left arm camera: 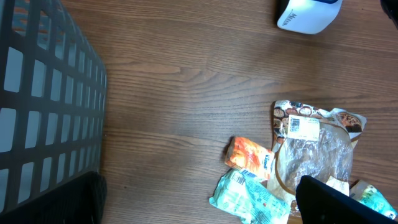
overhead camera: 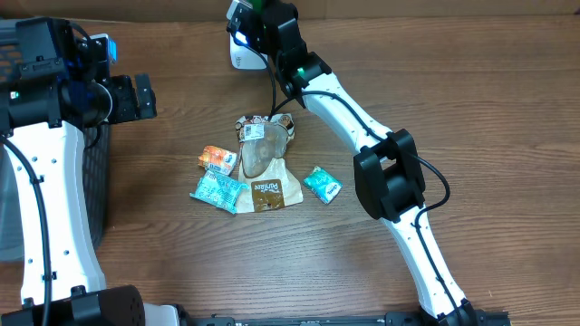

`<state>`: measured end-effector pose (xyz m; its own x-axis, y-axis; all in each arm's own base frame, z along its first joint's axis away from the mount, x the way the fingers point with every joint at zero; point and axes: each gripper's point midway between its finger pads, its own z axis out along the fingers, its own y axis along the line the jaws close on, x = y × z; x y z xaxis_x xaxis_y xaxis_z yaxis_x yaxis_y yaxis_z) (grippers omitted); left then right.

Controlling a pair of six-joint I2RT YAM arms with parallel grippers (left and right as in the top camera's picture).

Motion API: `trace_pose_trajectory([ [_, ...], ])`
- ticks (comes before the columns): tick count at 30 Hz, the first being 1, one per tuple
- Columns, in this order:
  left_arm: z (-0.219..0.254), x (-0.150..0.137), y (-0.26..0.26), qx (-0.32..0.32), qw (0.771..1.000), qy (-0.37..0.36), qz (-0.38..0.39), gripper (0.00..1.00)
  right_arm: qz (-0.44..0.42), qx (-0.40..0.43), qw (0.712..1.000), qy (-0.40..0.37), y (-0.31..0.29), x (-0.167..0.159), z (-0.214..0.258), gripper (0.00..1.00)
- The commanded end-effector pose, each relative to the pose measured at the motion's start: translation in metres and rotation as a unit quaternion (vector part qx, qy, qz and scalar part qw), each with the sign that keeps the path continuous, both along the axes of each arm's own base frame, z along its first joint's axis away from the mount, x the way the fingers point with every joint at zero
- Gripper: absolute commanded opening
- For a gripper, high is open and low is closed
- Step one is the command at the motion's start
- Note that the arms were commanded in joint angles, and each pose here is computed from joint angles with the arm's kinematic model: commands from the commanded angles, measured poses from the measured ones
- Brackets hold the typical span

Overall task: Scan the item barcode
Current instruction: 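Hold the jar's label in front of the scanner with the right gripper, then carry the jar right and set it down, opening the right gripper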

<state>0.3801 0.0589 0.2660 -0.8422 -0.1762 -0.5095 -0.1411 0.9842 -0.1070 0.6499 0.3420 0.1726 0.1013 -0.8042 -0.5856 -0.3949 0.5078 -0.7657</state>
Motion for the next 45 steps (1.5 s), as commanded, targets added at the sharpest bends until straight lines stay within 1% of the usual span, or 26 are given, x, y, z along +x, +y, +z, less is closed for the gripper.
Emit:
trace_pose_trajectory([
  [1,0.010,0.002,0.001,0.009,1.000,-0.014,-0.007,0.99,0.007,0.013,1.000,-0.024,0.005,0.000,0.025,0.20],
  [8,0.010,0.002,0.001,0.009,1.000,-0.014,-0.007,1.00,0.008,0.026,0.999,-0.034,0.008,-0.001,0.037,0.20],
  [10,0.010,0.002,0.001,0.009,1.000,-0.014,-0.007,1.00,-0.002,0.072,0.997,-0.031,0.007,-0.004,0.055,0.20],
  [13,0.010,0.002,0.001,0.009,1.000,-0.014,-0.007,0.99,-0.020,0.157,0.987,-0.020,-0.003,-0.011,0.097,0.20],
  [16,0.010,0.002,0.001,0.009,1.000,-0.014,-0.007,1.00,-0.044,0.233,0.971,0.009,-0.023,-0.026,0.143,0.20],
  [19,0.010,0.002,0.001,0.009,1.000,-0.014,-0.007,0.99,-0.078,0.310,0.945,0.060,-0.047,-0.051,0.182,0.20],
  [22,0.010,0.002,0.001,0.009,1.000,-0.014,-0.007,1.00,-0.128,0.370,0.912,0.125,-0.081,-0.085,0.207,0.18],
  [24,0.010,0.002,0.001,0.009,1.000,-0.014,-0.007,0.99,-0.163,0.391,0.892,0.160,-0.105,-0.107,0.214,0.17],
  [27,0.010,0.002,0.001,0.009,1.000,-0.014,-0.007,1.00,-0.222,0.400,0.864,0.211,-0.143,-0.139,0.213,0.17],
  [29,0.010,0.002,0.001,0.009,1.000,-0.014,-0.006,1.00,-0.268,0.398,0.842,0.245,-0.168,-0.160,0.203,0.18],
  [31,0.010,0.002,0.001,0.009,1.000,-0.014,-0.006,0.99,-0.313,0.388,0.821,0.278,-0.193,-0.177,0.188,0.18],
  [32,0.010,0.002,0.001,0.009,1.000,-0.014,-0.006,1.00,-0.335,0.378,0.810,0.297,-0.205,-0.186,0.178,0.22],
  [35,0.010,0.002,0.001,0.009,1.000,-0.014,-0.007,0.99,-0.383,0.344,0.782,0.350,-0.234,-0.205,0.148,0.21],
  [39,0.010,0.002,0.001,0.009,1.000,-0.014,-0.007,0.99,-0.448,0.315,0.740,0.390,-0.271,-0.219,0.114,0.21],
  [45,0.010,0.002,0.001,0.009,1.000,-0.014,-0.006,1.00,-0.494,0.301,0.687,0.439,-0.304,-0.225,0.057,0.21],
])
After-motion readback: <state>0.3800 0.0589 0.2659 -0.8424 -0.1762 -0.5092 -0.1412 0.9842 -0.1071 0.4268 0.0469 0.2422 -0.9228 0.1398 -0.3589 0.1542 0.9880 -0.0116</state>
